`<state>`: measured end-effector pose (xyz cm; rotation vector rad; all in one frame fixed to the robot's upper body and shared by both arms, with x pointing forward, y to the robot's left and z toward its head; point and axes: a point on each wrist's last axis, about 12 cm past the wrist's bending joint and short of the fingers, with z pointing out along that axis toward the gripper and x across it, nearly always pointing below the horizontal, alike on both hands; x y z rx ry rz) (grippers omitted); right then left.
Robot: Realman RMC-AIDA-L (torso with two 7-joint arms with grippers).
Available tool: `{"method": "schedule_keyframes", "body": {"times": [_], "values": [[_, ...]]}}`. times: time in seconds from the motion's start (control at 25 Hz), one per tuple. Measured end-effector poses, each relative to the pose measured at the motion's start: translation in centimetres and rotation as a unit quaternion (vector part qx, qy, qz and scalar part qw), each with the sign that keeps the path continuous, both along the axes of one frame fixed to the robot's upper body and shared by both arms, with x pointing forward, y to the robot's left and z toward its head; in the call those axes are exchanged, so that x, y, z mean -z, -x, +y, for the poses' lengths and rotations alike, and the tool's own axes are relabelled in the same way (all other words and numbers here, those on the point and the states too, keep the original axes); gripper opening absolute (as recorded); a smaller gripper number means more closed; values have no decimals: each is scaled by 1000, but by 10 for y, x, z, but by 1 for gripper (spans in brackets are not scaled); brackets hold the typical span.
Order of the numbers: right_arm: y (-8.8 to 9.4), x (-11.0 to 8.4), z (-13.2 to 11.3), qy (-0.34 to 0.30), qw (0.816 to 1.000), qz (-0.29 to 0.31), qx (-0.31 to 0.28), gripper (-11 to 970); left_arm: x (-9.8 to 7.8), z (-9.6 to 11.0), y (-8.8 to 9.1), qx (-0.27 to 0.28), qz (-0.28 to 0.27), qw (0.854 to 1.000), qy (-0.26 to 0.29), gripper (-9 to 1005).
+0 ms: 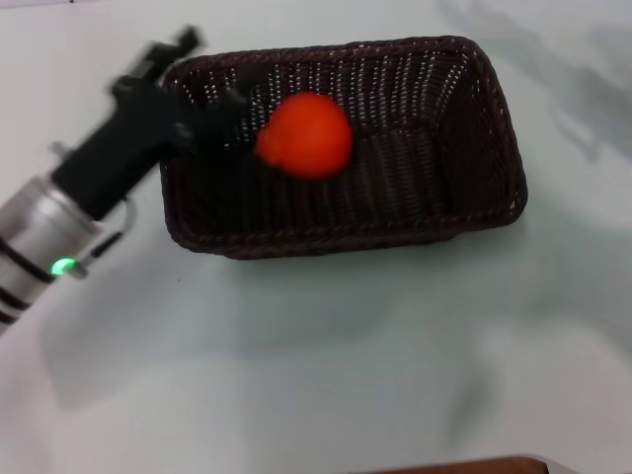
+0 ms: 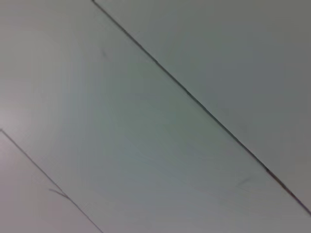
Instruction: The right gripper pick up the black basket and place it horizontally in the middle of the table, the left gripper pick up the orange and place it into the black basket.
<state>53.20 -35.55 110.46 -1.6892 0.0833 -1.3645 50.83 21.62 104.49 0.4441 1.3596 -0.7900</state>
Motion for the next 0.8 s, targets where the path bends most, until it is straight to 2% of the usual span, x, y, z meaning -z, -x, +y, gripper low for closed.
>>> {"method": "schedule_keyframes", "body": {"times": [0.08,0.2,0.36,0.44,0.48,0.52,0.68,0.8], "values": [[1,5,5,15,999,-34,11,686,6,21,5,-79,-4,997,-2,663],[3,15,13,20,995,-90,48,686,12,38,12,-138,-4,990,-1,878],[9,30,27,50,980,-157,114,686,24,67,24,-243,24,970,17,896],[14,35,31,75,967,-190,153,686,28,79,32,-285,34,957,30,900],[19,39,32,88,953,-211,201,686,30,89,37,-316,38,947,38,900],[19,39,32,88,953,-211,201,686,30,89,37,-316,38,947,38,899],[28,47,26,117,915,-216,319,686,35,103,44,-359,51,931,36,897],[29,48,21,131,893,-218,372,686,35,113,47,-385,49,921,40,896]]}}
